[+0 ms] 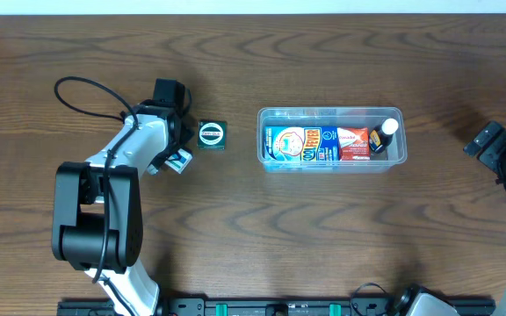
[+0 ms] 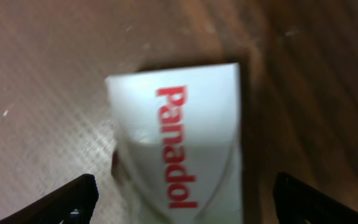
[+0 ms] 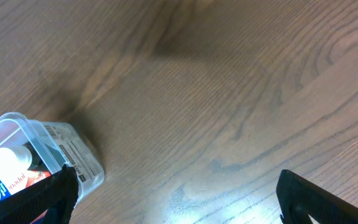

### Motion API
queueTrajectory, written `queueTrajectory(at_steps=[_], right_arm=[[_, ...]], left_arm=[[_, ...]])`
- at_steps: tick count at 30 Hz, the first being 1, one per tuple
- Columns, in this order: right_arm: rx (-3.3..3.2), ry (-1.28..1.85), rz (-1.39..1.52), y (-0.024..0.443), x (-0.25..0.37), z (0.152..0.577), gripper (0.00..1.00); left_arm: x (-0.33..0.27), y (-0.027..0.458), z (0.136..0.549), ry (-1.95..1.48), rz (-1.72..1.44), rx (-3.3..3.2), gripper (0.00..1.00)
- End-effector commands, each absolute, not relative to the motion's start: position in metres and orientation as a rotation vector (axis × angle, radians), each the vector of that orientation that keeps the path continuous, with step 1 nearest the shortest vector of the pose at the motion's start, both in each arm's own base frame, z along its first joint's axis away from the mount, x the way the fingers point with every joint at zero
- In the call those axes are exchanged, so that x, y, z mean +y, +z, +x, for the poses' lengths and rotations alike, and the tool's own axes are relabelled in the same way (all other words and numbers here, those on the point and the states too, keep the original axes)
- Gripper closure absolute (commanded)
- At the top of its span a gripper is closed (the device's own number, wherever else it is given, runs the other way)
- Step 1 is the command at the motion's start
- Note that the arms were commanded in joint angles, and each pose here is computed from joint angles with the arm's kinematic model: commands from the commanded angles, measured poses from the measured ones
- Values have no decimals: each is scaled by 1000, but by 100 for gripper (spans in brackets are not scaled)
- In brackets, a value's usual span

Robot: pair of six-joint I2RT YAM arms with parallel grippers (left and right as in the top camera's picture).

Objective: Pack container

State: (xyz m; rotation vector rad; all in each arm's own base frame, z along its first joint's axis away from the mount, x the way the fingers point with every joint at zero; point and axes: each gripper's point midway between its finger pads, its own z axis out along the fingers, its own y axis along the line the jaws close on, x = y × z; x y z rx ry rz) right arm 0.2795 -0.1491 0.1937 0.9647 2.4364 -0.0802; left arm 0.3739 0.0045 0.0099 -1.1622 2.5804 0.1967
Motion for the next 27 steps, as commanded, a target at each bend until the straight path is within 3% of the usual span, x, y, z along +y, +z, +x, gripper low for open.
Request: queueTrajectory(at_steps=[1, 12, 27], right_arm=[[2410, -92, 992, 199, -154, 280, 1], [2410, -92, 992, 199, -154, 280, 1], [2410, -92, 992, 199, -154, 280, 1]], left_arm=[[10, 10, 377, 232, -1050, 2609, 8], [9, 15, 385, 222, -963, 2613, 1], [6, 13, 382, 170, -1049, 2610, 2]])
